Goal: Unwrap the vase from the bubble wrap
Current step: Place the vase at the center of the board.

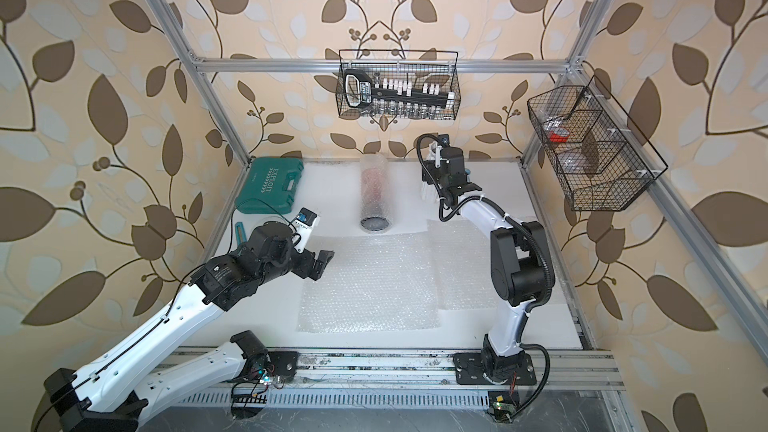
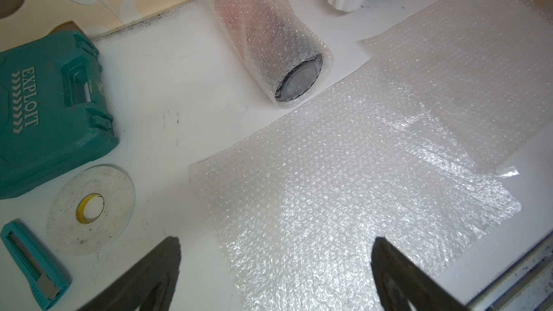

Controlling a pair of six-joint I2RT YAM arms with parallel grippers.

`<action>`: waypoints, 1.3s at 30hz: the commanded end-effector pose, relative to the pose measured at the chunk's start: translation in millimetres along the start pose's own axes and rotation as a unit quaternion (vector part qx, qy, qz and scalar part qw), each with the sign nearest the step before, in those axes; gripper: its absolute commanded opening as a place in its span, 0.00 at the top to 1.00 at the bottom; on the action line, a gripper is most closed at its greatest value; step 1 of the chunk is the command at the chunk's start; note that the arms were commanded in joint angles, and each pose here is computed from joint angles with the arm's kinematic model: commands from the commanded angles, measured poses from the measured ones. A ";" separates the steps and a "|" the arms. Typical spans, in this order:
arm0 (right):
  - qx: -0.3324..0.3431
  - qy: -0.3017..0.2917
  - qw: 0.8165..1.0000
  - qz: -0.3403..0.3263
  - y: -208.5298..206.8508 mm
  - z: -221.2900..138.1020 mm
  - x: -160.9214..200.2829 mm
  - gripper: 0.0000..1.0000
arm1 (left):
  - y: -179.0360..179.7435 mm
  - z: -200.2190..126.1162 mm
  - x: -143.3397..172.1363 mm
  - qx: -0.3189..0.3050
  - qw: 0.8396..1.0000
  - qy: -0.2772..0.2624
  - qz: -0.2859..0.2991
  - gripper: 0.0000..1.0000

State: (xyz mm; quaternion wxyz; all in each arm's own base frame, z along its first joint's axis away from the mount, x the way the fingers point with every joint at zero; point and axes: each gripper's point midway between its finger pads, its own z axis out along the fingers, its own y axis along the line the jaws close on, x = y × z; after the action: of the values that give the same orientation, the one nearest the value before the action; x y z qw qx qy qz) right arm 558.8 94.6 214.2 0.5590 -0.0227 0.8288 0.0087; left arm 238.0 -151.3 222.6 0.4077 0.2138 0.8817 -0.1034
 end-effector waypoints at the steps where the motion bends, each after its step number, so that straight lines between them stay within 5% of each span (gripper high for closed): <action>1: 0.022 -0.093 0.995 0.007 -9.1 -3.0 -62.3 0.33 | 2.3 1.7 4.9 -0.006 1.000 0.008 0.009 0.01; 21: 0.062 -0.071 0.996 0.005 -26.6 26.9 -40.7 0.32 | 2.4 2.0 5.3 -0.006 1.000 0.009 0.011 0.01; 39: 0.044 -0.026 0.999 0.008 -24.9 9.1 -27.4 0.08 | 1.3 3.8 7.0 -0.004 1.000 0.016 0.014 0.01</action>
State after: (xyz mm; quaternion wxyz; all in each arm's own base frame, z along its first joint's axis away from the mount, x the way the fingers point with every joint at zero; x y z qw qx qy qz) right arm 583.6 72.0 197.4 0.5565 0.0037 0.8302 -0.0331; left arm 237.3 -150.9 216.7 0.3966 0.2175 0.8864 -0.0982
